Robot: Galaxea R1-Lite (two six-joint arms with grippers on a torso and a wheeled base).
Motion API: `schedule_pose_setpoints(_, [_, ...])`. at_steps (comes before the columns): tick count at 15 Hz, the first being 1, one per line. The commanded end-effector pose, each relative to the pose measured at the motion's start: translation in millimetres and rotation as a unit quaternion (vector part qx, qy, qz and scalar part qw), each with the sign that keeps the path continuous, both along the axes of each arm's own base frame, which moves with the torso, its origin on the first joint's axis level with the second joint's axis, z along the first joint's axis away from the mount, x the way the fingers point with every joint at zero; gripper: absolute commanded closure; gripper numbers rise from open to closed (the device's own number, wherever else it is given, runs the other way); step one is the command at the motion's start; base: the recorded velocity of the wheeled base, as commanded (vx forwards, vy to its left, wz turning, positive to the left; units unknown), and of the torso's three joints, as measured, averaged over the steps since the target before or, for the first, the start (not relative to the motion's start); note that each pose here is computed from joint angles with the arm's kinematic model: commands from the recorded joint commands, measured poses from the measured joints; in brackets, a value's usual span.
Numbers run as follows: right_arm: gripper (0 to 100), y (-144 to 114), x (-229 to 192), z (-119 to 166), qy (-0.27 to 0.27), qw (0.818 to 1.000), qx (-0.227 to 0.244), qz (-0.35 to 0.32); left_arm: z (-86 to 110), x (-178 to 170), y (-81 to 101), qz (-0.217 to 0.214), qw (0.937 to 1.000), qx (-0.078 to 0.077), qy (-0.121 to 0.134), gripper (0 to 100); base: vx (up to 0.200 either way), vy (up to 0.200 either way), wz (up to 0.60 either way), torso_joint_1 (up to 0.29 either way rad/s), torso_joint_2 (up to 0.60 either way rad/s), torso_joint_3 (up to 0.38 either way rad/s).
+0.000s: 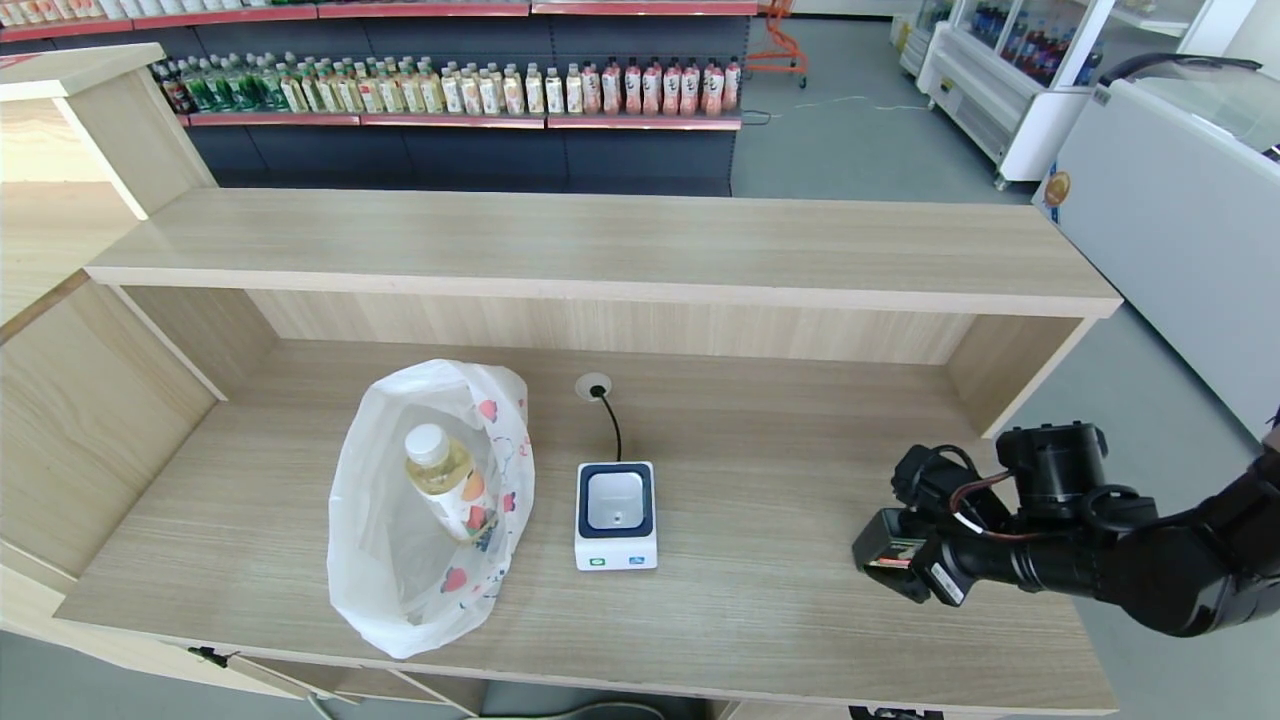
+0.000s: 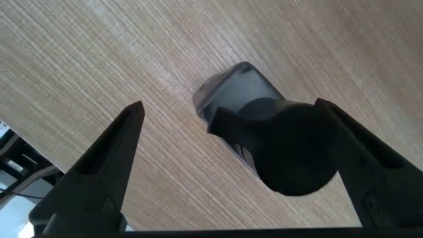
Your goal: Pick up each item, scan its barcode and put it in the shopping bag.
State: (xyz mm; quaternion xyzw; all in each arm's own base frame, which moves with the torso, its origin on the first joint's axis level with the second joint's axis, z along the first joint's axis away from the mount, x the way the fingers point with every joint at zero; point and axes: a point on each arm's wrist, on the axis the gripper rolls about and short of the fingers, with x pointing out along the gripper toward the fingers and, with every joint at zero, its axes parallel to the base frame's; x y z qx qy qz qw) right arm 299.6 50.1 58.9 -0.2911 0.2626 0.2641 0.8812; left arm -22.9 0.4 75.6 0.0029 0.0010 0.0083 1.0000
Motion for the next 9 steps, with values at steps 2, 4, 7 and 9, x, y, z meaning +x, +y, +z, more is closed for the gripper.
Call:
schedule_pose_setpoints(2, [100,8.2,10.1,-13.3,0.014,1.000,-0.002,0.010,0.0,0.0,0.0,0.000,1.0000,0.000,0.000,0,0.000,0.000,0.00,0.000,0.00,0.000])
schedule_pose_setpoints(4, [100,9.1,9.5,-12.8,0.010,1.000,-0.001,0.012,0.0,0.0,0.0,0.000,1.0000,0.000,0.000,0,0.000,0.000,0.00,0.000,0.00,0.000])
schedule_pose_setpoints(7, [100,6.3,-3.6,-7.6,-0.003,1.000,-0.001,0.012,0.0,0.0,0.0,0.000,1.0000,0.000,0.000,0,0.000,0.000,0.00,0.000,0.00,0.000])
schedule_pose_setpoints(9, [100,2.1,-17.4,2.2,-0.032,0.999,0.005,0.008,0.0,0.0,0.0,0.000,1.0000,0.000,0.000,0,0.000,0.000,0.00,0.000,0.00,0.000])
